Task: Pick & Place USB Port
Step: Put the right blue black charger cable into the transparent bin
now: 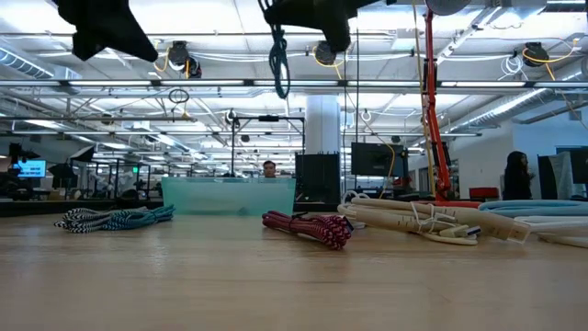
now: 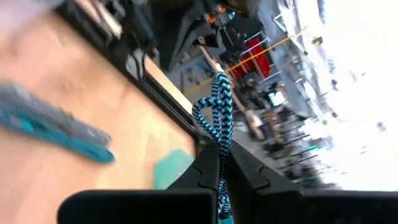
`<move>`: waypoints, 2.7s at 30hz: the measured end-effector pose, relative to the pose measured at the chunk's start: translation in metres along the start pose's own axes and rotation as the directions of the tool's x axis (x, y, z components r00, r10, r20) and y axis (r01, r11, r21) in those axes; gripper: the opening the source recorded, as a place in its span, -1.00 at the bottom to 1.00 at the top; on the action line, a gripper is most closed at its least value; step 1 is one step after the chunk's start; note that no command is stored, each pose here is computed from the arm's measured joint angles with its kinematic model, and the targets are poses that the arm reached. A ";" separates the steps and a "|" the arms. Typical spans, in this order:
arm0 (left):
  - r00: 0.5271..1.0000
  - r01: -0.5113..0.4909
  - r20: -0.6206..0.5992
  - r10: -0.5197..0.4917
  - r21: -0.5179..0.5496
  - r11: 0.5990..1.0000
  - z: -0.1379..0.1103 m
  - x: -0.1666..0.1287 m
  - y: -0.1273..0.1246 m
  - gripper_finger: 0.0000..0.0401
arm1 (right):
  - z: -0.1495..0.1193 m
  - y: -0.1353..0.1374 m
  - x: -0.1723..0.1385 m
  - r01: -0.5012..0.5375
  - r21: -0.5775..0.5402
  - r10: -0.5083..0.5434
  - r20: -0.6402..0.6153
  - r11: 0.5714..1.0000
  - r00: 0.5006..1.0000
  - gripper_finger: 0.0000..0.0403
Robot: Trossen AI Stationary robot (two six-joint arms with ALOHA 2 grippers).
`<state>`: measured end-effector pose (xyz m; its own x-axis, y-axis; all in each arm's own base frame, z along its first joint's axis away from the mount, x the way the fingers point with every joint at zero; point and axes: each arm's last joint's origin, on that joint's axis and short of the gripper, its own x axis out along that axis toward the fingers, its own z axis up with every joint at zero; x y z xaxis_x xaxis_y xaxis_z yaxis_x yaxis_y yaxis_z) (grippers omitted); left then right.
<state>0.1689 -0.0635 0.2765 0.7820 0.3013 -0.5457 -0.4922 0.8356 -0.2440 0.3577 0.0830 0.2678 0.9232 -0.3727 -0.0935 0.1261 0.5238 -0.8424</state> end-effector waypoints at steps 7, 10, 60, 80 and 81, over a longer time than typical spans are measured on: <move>0.970 0.206 0.165 -0.178 -0.167 0.964 -0.015 0.000 0.022 -0.91 | 0.003 0.004 -0.004 0.015 -0.233 -0.028 -0.050 0.972 0.998 -1.00; 0.947 0.289 0.212 -0.243 -0.225 0.931 -0.018 0.004 0.031 -0.94 | -0.001 0.015 0.000 -0.031 -0.435 -0.001 -0.074 0.900 0.997 -1.00; 0.747 0.665 0.196 -0.636 -0.199 0.720 0.030 0.123 0.013 0.25 | 0.013 0.062 0.009 -0.061 -0.610 0.021 -0.072 0.790 0.997 -1.00; 0.764 0.645 0.176 -0.621 -0.191 0.740 0.031 0.126 0.019 -0.94 | 0.014 0.061 0.011 -0.049 -0.473 0.039 -0.032 0.880 0.999 -0.92; 0.764 0.645 0.176 -0.621 -0.191 0.740 0.031 0.126 0.019 -0.95 | 0.014 0.060 0.011 -0.045 -0.431 0.043 -0.014 0.901 0.999 -0.91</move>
<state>0.2698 0.0046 0.2279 0.9704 -0.2076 -0.1237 0.0675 0.7245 -0.6860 0.3805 0.1216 0.2238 0.9225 -0.3609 -0.1372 -0.0842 0.1587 -0.9837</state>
